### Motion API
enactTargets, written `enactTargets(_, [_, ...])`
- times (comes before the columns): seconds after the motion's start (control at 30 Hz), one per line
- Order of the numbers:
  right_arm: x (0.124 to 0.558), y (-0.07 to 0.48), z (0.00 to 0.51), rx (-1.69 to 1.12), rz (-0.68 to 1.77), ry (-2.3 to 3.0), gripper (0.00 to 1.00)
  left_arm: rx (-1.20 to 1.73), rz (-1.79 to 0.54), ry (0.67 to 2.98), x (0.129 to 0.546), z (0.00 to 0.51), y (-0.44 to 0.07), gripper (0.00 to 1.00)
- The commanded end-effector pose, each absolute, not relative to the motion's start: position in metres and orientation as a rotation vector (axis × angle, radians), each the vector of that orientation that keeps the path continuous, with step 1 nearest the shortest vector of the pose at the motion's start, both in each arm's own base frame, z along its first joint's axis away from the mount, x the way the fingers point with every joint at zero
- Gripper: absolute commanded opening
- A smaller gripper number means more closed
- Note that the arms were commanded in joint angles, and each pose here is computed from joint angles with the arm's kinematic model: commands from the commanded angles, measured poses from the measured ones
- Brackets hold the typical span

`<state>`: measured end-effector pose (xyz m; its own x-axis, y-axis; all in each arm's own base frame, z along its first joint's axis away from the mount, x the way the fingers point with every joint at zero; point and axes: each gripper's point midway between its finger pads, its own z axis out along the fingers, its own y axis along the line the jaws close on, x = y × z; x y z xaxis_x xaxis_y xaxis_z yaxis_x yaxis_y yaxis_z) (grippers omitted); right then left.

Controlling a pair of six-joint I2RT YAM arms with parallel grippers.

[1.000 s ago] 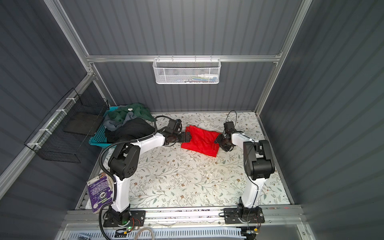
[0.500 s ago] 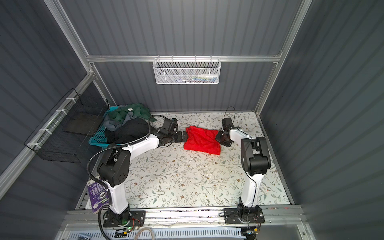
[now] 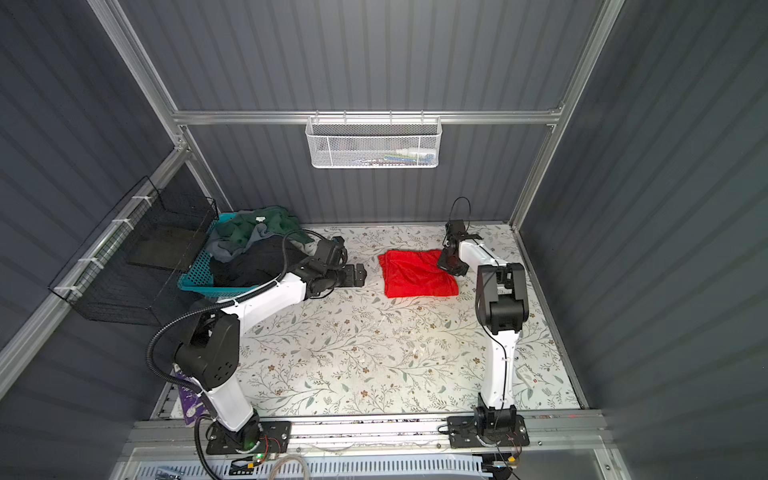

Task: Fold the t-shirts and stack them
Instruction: 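Drag the folded red shirt farther from the robot with the right gripper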

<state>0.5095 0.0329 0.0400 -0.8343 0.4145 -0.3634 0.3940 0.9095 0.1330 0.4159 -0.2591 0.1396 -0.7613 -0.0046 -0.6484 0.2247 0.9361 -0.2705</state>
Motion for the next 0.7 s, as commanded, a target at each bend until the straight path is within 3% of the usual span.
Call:
enactTargets(0.0, [0.518, 0.015, 0.058, 0.558, -0.026, 2.65, 0.0, 0.159, -0.349, 2.431, 0.41, 0.136, -0.241, 1.0])
enactTargets(0.67, [0.564, -0.076, 0.077, 0.586, -0.225, 2.573, 0.0, 0.159, -0.257, 2.501, 0.4, 0.131, -0.226, 1.0])
